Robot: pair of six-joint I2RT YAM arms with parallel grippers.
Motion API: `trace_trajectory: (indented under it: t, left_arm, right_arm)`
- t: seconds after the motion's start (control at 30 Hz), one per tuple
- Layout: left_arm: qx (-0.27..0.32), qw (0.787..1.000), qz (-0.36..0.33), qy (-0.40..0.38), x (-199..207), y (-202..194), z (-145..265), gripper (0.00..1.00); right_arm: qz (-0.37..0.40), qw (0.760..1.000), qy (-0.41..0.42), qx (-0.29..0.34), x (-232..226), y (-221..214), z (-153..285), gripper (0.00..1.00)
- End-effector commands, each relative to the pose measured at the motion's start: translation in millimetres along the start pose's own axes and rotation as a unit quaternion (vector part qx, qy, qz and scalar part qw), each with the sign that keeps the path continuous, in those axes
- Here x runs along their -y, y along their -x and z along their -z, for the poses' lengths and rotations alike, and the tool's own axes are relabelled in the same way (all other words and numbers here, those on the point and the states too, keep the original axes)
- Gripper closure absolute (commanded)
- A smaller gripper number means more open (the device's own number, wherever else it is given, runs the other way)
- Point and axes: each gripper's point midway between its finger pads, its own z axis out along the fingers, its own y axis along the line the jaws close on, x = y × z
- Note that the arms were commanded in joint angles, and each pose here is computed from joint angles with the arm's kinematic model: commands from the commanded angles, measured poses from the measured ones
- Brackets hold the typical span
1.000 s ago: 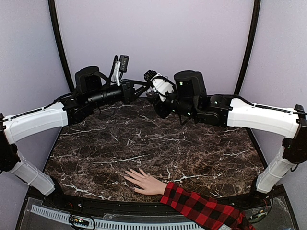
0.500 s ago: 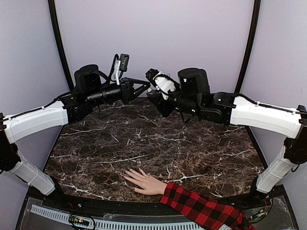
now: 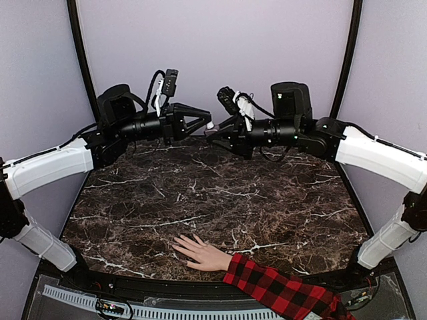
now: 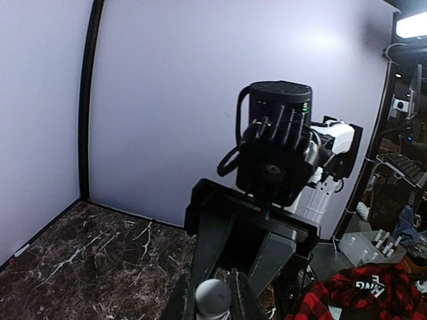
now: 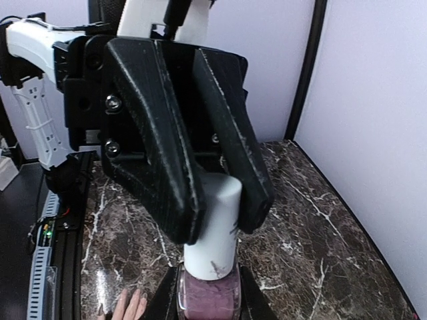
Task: Paint the nails
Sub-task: Screw the nail polish bottle cap onto the nail polish bottle.
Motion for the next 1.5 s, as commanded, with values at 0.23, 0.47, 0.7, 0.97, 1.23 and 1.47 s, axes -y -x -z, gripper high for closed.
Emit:
trace_trajectory:
  t: [0.23, 0.47, 0.7, 0.97, 1.23, 1.47]
  left_arm:
    - [-0.053, 0.981, 0.038, -0.184, 52, -19, -10, 1.0]
    - [-0.067, 0.962, 0.044, -0.263, 74, -21, -10, 1.0]
    - [-0.069, 0.951, 0.04, -0.299, 86, -21, -8, 1.0]
    - [-0.025, 0.971, 0.024, -0.236, 68, 5, 5, 0.8]
    - [0.033, 0.991, 0.007, -0.129, 38, 39, 33, 0.53]
    - [0.051, 0.999, 0.0, -0.011, 8, 47, 37, 0.48]
  right_arm:
    - [0.073, 0.957, 0.246, 0.133, -81, 71, 45, 1.0]
    - [0.078, 0.929, 0.323, 0.162, -102, 85, 64, 1.0]
    - [0.088, 0.914, 0.352, 0.181, -110, 97, 76, 1.0]
    - [0.076, 0.932, 0.313, 0.166, -96, 86, 69, 1.0]
    - [0.04, 0.964, 0.237, 0.113, -70, 56, 49, 1.0]
    - [-0.003, 0.996, 0.055, 0.072, -8, 43, 23, 1.0]
